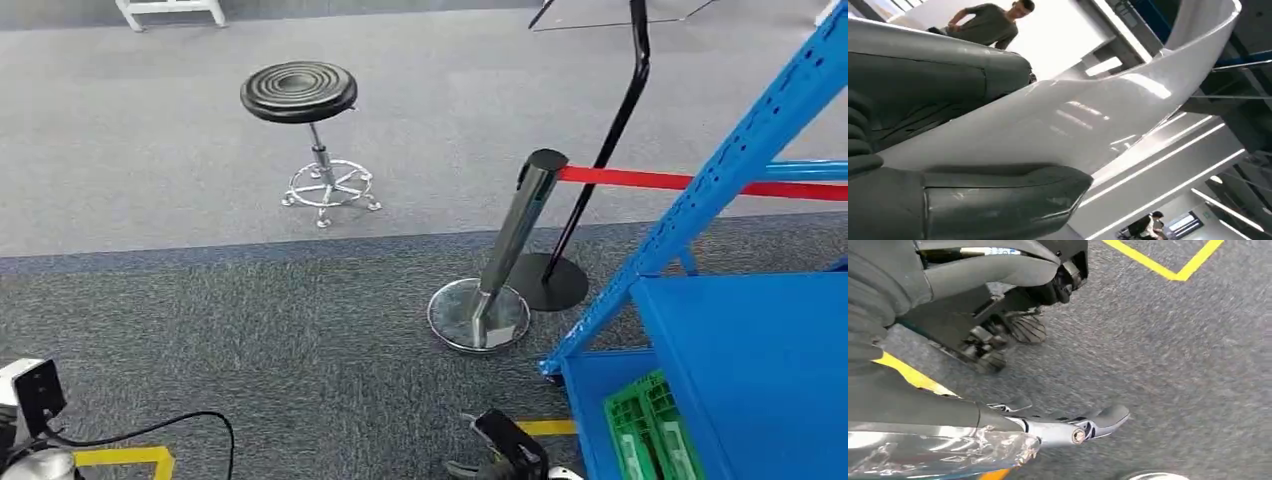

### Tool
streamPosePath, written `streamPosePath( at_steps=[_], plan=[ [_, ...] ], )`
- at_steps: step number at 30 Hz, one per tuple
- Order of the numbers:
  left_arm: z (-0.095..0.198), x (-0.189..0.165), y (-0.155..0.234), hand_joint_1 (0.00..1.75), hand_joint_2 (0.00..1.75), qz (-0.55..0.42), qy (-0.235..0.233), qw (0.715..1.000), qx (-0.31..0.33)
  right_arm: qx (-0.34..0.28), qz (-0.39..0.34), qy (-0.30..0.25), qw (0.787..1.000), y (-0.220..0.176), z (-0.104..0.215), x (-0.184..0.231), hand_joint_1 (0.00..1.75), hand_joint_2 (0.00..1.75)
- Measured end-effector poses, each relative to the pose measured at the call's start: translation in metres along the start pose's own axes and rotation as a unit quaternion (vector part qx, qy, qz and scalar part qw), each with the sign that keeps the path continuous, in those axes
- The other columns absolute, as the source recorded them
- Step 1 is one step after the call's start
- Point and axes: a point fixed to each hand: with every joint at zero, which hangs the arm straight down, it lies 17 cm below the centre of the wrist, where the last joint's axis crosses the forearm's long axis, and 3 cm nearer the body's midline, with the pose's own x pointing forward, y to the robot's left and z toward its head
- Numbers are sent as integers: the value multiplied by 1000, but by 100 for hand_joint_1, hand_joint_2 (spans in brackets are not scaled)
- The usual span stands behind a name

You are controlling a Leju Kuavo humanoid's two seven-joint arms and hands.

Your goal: Take the parts from the cabinet and place them on the table.

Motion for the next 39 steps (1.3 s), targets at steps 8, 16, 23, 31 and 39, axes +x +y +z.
streamPosePath(
  at_steps=[8, 16, 23, 31, 39],
  plan=[
    [0, 1, -1, 175, 175, 1, 0, 1000, -1, 1, 4, 0, 1000, 0, 0, 0, 0, 175],
    [1, 3, -3, 175, 175, 4, -1, 1000, -3, 3, 6, -4, 1000, 0, -1, 3, 0, 175],
    [1, 2, -3, 175, 175, 4, -1, 1000, -3, 4, 5, -2, 1000, 0, 0, 1, 0, 175],
    [0, 2, -3, 175, 175, 1, -2, 1000, -4, 5, 5, -2, 1000, 2, 0, 1, 0, 175],
    [1, 2, -4, 175, 175, 1, -3, 1000, -5, 7, 9, -1, 1000, 3, 0, 0, 0, 175]
  ],
)
